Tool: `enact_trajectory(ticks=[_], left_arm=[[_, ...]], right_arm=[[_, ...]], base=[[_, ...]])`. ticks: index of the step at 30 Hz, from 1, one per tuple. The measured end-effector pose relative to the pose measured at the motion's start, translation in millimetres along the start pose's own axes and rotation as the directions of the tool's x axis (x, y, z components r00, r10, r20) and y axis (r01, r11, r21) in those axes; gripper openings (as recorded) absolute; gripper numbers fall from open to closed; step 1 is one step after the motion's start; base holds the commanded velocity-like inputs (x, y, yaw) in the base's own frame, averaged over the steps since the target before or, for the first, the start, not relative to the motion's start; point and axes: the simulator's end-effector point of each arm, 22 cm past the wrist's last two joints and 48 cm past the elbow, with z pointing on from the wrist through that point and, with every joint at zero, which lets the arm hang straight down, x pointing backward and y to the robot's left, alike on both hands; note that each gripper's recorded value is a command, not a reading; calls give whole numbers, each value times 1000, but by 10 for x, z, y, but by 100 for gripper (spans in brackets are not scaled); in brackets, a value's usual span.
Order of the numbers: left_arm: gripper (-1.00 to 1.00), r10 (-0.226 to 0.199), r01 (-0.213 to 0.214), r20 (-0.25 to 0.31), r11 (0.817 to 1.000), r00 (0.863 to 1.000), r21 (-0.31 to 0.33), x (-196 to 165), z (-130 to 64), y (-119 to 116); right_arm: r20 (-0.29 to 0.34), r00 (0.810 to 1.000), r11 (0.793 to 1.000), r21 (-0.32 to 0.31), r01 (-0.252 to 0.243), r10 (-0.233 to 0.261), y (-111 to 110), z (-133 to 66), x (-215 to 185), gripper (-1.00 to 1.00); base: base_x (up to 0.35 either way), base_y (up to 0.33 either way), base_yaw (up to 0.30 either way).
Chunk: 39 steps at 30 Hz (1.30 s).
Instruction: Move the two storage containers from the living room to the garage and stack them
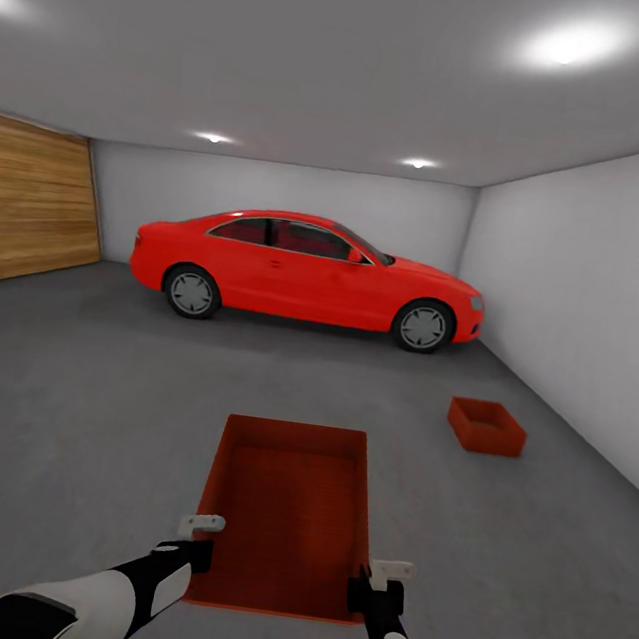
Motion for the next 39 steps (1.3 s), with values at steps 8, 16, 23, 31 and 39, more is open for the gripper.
enact_trajectory(ticks=[8, 16, 23, 31, 39], left_arm=[[-100, 0, 0, 0, 1000, 1000, 0, 0, 0, 1], [-100, 1, -1, -1, 1000, 1000, 0, 1, 0, 2], [-100, 1, -1, -1, 1000, 1000, 0, 1, 0, 1], [-100, 1, -1, -1, 1000, 1000, 0, 0, 0, 1], [-100, 1, -1, -1, 1000, 1000, 0, 0, 0, 1]], right_arm=[[0, 1000, 1000, 0, 0, 0, 1, 0, 1, -100], [-1, 1000, 1000, 0, 0, 0, 2, -1, 3, -100], [-1, 1000, 1000, 0, -1, 1, 1, -1, 3, -100], [-1, 1000, 1000, 0, -1, 1, 1, -1, 3, -100], [-1, 1000, 1000, 0, -1, 1, 1, -1, 3, -100]], base=[[322, 0, 0], [321, 0, 0], [322, 0, 0], [322, 0, 0], [322, 0, 0]])
